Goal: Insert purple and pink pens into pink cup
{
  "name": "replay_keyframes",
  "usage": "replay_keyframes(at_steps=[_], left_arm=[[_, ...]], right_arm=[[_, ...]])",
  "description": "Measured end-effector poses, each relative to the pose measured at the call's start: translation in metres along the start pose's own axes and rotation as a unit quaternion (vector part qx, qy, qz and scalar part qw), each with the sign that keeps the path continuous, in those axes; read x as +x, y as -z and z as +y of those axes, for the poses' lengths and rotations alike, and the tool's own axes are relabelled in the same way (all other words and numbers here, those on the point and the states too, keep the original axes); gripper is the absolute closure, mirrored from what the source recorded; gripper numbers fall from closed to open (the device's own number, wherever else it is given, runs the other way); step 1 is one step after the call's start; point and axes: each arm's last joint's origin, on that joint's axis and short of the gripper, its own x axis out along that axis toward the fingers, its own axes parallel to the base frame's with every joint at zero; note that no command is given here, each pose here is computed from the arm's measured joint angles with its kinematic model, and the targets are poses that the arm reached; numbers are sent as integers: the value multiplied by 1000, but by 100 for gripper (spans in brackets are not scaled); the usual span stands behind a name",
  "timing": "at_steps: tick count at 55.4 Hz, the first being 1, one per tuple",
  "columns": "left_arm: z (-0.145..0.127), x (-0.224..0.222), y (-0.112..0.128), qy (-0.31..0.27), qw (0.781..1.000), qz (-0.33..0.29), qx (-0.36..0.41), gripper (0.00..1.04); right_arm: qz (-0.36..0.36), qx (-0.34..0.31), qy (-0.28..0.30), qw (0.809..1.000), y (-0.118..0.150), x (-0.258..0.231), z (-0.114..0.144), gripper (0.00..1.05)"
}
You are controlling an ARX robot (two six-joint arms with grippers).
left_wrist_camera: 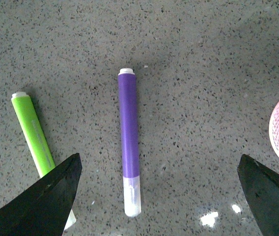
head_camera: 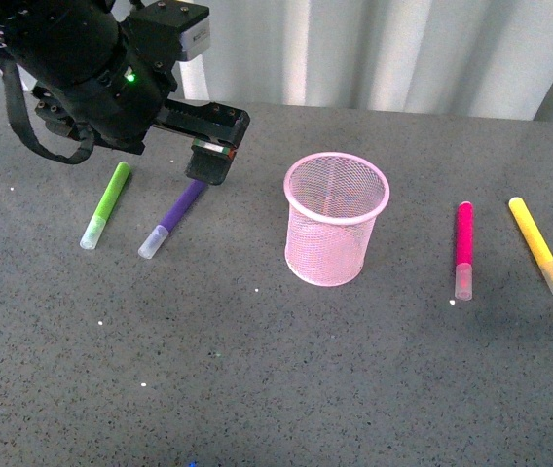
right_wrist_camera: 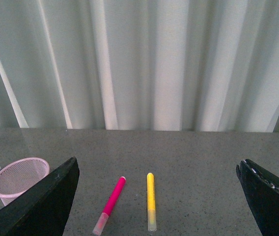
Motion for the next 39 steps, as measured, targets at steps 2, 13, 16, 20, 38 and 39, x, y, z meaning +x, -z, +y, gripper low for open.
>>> replay_keyframes(at_steps=[2, 13, 16, 20, 38, 39], left_arm=[[1, 4, -2, 0, 1000, 2, 2, 7], [6, 21, -10, 0, 1000, 2, 13, 7], [8, 29, -9, 1, 1000, 6, 17, 7], [10, 37, -9, 5, 1000, 9, 22, 7], [18, 64, -2, 5, 999, 25, 32, 7], [19, 66, -1, 4, 999, 26, 33, 7]], right_arm=[[0, 0, 0, 1000, 0, 0, 0, 7], [0, 0, 0, 1000, 0, 0, 0, 7], [0, 0, 0, 1000, 0, 0, 0, 7], [0, 0, 0, 1000, 0, 0, 0, 7], [0, 0, 0, 1000, 0, 0, 0, 7], [0, 0, 0, 1000, 0, 0, 0, 7]])
